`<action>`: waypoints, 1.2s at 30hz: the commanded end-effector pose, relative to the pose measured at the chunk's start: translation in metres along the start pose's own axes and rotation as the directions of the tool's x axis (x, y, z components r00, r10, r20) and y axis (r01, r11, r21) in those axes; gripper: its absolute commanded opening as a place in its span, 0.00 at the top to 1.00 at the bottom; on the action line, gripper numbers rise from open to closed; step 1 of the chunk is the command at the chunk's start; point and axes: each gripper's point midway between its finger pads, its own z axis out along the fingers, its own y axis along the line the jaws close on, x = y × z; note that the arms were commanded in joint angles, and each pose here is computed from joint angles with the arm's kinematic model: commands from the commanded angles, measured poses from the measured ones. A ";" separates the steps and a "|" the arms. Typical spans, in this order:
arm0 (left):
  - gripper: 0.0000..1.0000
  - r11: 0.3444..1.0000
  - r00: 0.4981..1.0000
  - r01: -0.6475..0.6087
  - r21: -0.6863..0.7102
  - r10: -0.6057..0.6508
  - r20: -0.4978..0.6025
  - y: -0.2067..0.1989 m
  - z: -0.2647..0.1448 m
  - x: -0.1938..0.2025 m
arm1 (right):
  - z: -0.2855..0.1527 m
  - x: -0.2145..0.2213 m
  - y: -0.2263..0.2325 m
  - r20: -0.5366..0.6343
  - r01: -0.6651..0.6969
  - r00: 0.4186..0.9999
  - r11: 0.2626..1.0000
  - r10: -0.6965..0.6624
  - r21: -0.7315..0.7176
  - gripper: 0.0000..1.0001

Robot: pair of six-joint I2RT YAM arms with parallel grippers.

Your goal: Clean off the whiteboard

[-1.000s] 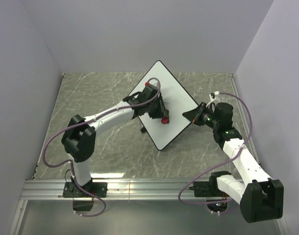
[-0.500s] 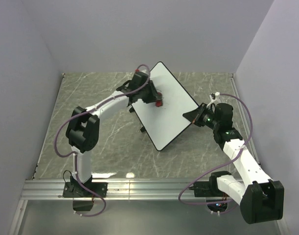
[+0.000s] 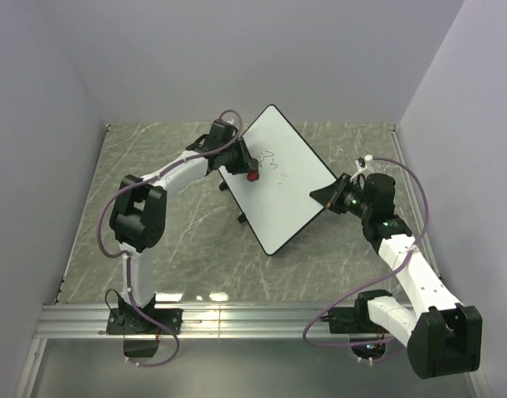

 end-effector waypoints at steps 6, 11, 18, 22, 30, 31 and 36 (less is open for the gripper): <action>1.00 0.948 0.952 -0.177 0.264 0.233 -0.197 -0.139 -0.020 0.122 | 0.001 0.039 -0.010 -0.181 0.002 0.983 1.000 0.003 0.028 1.00; 1.00 0.957 0.955 -0.197 0.210 0.236 -0.180 -0.134 -0.021 0.120 | 0.002 0.040 -0.011 -0.185 -0.006 0.983 1.000 0.011 0.030 1.00; 1.00 0.988 0.978 -0.133 0.080 0.144 -0.152 -0.063 0.016 0.048 | -0.005 0.040 -0.011 -0.179 0.010 0.984 0.999 -0.001 0.049 1.00; 1.00 0.993 0.984 -0.121 0.002 0.121 -0.133 -0.019 0.034 0.007 | -0.012 0.042 -0.010 -0.169 0.010 0.986 0.999 -0.001 0.052 1.00; 1.00 0.997 0.985 -0.060 -0.042 0.052 -0.166 0.025 0.057 -0.013 | -0.018 0.042 -0.012 -0.160 0.013 0.987 0.997 0.000 0.078 1.00; 1.00 0.997 0.987 -0.068 -0.023 0.064 -0.150 0.020 0.055 -0.014 | -0.017 0.042 -0.013 -0.164 0.012 0.986 0.997 0.001 0.081 1.00; 1.00 0.988 0.968 -0.143 0.060 0.152 -0.199 -0.020 0.031 0.024 | -0.010 0.039 -0.013 -0.166 0.004 0.986 0.997 0.008 0.073 1.00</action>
